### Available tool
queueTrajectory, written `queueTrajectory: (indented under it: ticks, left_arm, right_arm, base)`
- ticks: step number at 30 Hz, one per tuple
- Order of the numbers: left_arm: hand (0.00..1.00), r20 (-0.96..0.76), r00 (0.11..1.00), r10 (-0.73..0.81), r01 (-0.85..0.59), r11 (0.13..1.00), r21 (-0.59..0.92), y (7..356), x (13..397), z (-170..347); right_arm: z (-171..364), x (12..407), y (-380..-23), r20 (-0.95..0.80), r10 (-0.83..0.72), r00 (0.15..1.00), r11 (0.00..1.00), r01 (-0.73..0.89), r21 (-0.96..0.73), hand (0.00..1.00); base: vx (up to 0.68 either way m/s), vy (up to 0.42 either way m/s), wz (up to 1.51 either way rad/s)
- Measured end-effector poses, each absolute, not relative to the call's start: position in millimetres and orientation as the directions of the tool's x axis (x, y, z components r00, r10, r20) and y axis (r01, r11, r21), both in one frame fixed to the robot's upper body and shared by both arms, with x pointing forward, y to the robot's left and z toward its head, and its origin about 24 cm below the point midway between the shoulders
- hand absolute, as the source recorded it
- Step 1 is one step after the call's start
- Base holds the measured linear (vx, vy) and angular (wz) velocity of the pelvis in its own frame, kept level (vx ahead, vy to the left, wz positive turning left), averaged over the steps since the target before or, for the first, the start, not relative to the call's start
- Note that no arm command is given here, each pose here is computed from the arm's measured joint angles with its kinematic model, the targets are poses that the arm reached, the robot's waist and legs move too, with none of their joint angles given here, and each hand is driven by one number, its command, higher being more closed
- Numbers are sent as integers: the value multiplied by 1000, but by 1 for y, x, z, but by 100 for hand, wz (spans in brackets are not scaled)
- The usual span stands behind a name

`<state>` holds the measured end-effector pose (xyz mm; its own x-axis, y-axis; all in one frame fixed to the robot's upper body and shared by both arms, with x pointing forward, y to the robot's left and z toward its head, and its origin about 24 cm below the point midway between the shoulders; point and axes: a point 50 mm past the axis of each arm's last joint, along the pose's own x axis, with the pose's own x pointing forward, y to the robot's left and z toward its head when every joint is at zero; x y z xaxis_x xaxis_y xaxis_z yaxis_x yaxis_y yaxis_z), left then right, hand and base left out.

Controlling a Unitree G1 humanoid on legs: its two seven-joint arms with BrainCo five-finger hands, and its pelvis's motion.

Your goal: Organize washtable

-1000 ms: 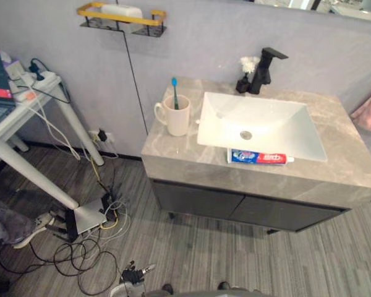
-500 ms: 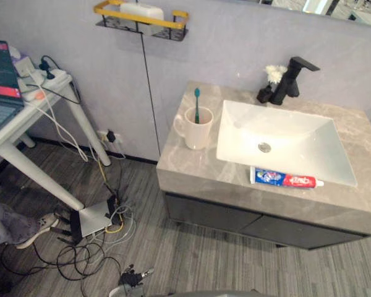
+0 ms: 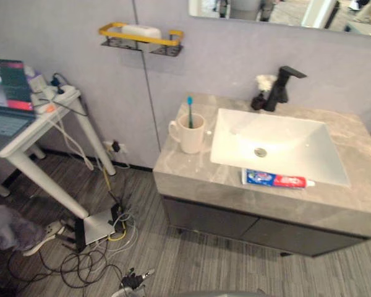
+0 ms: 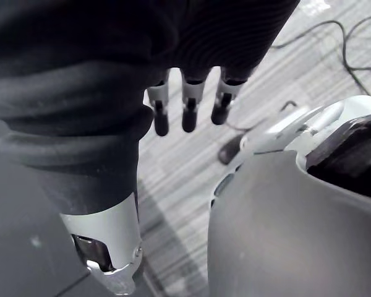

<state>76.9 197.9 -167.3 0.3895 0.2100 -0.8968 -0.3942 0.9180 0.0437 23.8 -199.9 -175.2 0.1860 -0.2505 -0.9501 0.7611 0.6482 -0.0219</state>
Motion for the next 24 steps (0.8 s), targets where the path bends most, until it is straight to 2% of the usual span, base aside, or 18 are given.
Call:
queueTrajectory:
  ticks: [6,7,14,24]
  left_arm:
    - [0,-901,386,197,-367,929,45,197,74,-168]
    - [0,-895,411,174,-287,956,54,194,81,-167]
    - [0,-894,413,175,-287,956,54,195,82,-167]
    - [0,-889,418,186,-284,957,67,200,85,-166]
  right_arm:
    - [-176,18,-198,-954,-246,169,633,774,-26,0]
    - [-176,15,-206,-955,-252,158,685,726,-60,0]
    - [-175,16,-206,-954,-253,161,687,724,-59,0]
    - [-174,25,-202,-946,-242,215,695,719,-14,0]
  base:
    - [-167,-76,-16]
    - [-45,-17,-2]
    - [-3,-2,-7]
    - [-18,-27,-11]
